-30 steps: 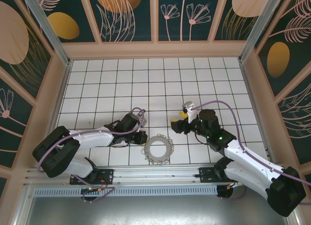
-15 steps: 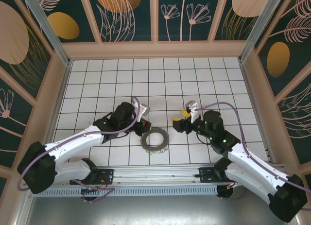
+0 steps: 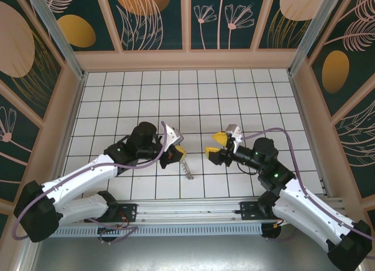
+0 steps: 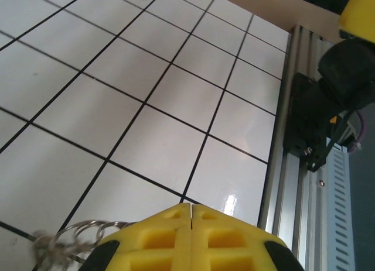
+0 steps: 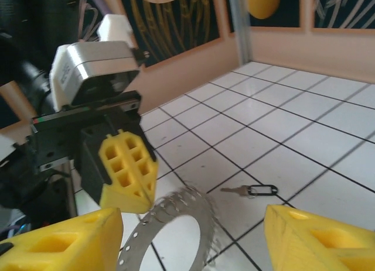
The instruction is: Put the keys on the keyring
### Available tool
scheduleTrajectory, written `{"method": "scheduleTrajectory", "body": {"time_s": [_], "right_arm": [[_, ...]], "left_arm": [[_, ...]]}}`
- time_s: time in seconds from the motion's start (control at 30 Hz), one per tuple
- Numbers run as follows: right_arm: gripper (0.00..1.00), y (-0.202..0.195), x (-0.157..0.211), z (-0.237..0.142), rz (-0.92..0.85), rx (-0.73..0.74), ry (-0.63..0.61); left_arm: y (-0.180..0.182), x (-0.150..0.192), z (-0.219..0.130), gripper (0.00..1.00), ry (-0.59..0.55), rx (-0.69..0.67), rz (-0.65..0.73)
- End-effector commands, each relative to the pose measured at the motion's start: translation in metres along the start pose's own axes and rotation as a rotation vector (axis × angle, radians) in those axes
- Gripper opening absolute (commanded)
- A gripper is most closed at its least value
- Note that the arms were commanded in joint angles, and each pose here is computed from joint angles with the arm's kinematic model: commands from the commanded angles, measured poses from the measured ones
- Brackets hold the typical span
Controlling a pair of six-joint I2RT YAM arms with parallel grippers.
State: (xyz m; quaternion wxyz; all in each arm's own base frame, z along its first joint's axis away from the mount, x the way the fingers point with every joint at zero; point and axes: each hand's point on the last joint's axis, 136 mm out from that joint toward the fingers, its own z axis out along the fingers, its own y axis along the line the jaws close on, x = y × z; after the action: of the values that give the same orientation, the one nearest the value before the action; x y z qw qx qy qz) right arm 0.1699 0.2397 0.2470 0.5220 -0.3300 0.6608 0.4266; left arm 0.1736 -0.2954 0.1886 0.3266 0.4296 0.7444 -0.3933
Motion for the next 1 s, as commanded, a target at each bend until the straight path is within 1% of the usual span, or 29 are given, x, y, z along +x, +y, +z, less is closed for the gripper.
{"method": "scheduleTrajectory", "body": {"time_s": [0.0,0.1,0.3,0.53,0.97], "right_arm": [[0.64,0.026,-0.014,0.003,-0.07,-0.116,-0.033],[0.62,0.04,-0.012,0.009,-0.09,-0.171,-0.01],[0.6,0.056,-0.006,0.02,-0.111,-0.229,0.03],[0.56,0.059,-0.01,0.022,-0.124,-0.223,0.016],[0.5,0.059,-0.01,0.033,-0.15,-0.222,0.026]], "left_arm": [[-0.026,-0.032,-0.015,0.0,-0.08,0.084,0.153],[-0.034,-0.038,-0.019,0.0,-0.085,0.121,0.182],[-0.047,-0.05,-0.026,0.0,-0.117,0.172,0.217],[-0.058,-0.059,-0.033,0.0,-0.145,0.22,0.235],[-0.065,-0.065,-0.038,0.0,-0.163,0.246,0.231]]}}
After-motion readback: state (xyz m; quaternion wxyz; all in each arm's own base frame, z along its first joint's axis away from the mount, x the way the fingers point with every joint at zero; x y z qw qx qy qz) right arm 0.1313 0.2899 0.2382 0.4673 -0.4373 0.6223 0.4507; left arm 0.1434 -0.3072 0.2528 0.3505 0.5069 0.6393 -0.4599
